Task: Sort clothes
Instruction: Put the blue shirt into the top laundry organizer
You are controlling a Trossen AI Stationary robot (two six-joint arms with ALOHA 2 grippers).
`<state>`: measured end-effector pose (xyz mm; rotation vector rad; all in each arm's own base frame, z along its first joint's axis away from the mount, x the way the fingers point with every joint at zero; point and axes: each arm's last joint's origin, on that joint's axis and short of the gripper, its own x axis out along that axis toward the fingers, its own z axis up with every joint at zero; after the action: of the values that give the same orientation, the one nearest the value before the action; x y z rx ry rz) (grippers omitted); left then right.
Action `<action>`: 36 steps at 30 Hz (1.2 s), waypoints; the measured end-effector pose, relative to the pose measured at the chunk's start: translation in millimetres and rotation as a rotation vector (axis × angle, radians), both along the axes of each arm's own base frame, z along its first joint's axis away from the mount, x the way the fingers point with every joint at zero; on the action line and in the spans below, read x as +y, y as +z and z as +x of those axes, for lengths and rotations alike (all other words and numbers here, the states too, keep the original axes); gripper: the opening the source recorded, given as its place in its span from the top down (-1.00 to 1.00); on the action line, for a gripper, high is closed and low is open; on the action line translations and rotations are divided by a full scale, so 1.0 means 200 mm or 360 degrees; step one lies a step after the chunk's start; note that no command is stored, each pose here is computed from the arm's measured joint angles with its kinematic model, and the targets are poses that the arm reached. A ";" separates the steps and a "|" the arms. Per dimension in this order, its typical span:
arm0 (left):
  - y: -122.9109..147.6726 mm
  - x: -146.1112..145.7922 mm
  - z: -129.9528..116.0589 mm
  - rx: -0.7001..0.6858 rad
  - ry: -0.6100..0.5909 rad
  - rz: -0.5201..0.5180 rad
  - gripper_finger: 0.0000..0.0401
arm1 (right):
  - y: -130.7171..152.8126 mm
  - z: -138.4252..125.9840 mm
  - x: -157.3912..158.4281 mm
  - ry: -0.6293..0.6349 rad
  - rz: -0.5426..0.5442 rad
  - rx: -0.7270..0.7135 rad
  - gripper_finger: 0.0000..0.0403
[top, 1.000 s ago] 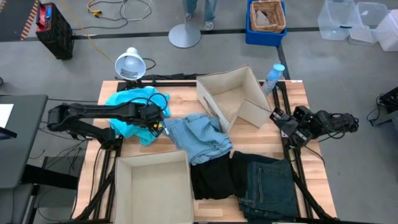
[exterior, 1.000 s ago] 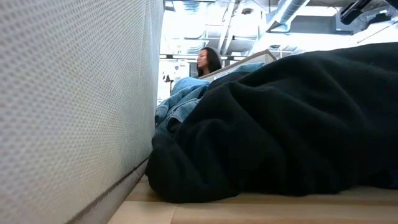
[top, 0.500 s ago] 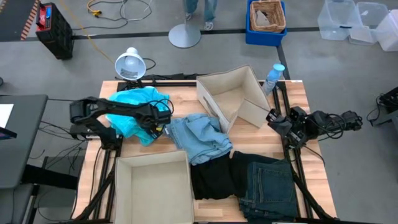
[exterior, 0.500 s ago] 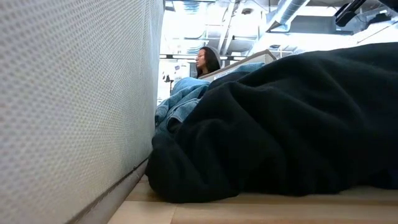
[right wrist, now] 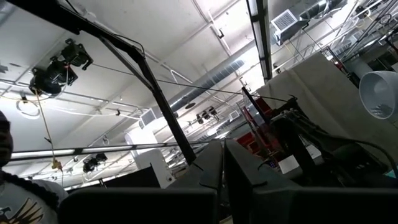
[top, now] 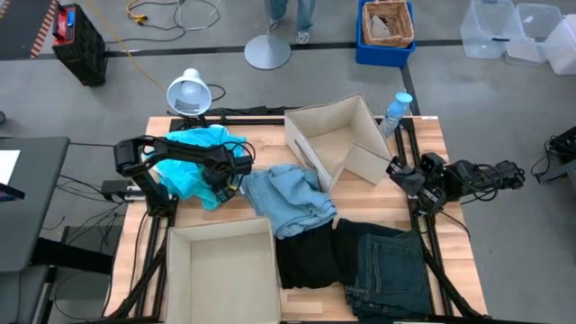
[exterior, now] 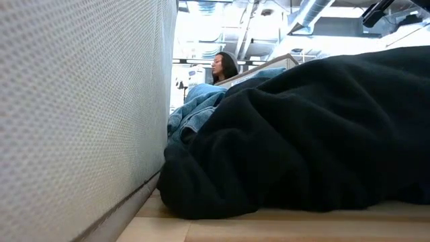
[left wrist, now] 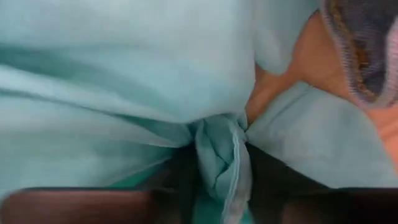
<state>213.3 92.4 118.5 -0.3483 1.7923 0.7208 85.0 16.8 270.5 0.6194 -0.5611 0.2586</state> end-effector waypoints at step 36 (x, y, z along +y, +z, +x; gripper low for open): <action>1.71 -0.15 -0.12 -0.1908 -0.0293 0.0282 0.97 | 0.02 -0.01 0.00 0.0000 0.0017 -0.0065 0.82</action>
<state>189.4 62.9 460.8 -0.3714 0.6074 0.3737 82.6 16.2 273.8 0.6255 -0.6023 0.2689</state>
